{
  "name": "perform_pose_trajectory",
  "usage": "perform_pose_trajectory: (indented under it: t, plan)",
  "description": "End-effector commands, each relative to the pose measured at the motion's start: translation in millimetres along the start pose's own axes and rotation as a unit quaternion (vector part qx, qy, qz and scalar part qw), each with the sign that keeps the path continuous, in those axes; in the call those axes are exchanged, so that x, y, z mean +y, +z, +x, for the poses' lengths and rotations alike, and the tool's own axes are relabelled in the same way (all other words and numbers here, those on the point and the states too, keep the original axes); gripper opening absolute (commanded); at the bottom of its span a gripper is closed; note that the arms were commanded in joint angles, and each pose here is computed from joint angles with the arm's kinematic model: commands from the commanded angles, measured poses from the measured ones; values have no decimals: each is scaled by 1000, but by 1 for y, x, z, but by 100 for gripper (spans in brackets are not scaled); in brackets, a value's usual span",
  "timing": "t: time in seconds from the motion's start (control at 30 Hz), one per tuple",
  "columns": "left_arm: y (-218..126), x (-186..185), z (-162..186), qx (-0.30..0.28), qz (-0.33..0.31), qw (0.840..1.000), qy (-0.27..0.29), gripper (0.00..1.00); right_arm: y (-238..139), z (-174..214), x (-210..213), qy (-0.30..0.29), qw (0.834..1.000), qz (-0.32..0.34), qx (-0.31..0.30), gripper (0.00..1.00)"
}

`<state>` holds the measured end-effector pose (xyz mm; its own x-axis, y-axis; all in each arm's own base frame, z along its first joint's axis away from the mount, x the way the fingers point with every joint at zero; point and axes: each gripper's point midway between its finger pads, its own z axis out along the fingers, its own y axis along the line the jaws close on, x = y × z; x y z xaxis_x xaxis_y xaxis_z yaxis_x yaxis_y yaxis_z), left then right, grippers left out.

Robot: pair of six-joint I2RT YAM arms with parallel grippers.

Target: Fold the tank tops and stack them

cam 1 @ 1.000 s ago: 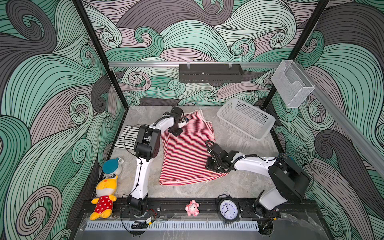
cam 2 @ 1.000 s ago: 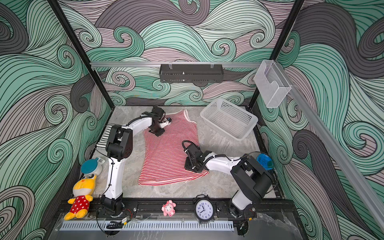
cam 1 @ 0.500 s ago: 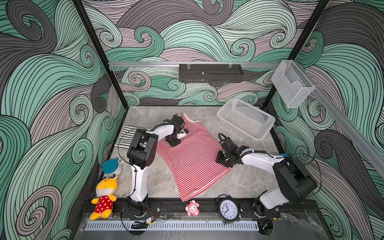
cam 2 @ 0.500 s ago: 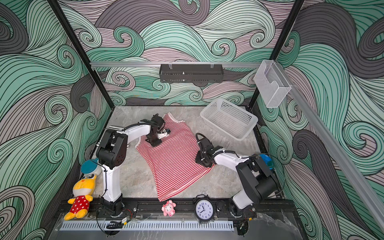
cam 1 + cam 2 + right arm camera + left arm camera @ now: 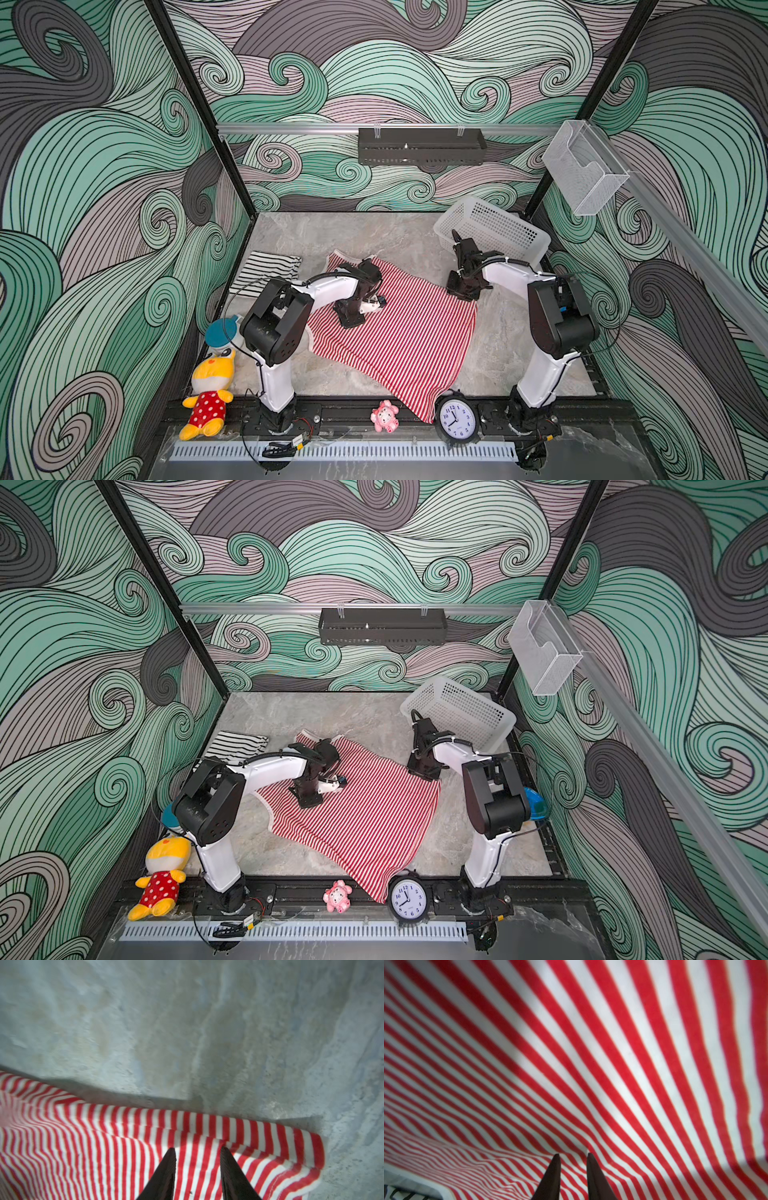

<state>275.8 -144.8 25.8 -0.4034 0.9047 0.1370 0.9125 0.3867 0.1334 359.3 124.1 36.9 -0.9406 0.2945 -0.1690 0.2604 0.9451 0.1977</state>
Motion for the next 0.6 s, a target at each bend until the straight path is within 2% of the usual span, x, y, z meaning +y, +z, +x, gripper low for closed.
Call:
perform_pose_trajectory:
  t: [0.0, 0.07, 0.17, 0.4, 0.57]
  plan:
    - [-28, 42, -12, -41, -55, 996, -62, 27, -26, 19, 14, -40, 999, 0, -2, 39]
    - [-37, 59, -21, -61, -64, 993, -81, 28, -36, 36, 19, -56, 998, 8, -9, 40]
    - [-39, 72, -37, -69, -60, 992, -81, 28, -40, 69, 17, -63, 998, 14, -9, 40]
    - [-9, 87, -60, -55, -33, 995, -80, 27, -25, 146, 4, -74, 997, 14, 18, 41]
    - [6, 99, -65, -55, -33, 994, -92, 27, -11, 171, -13, -63, 997, 26, 34, 41]
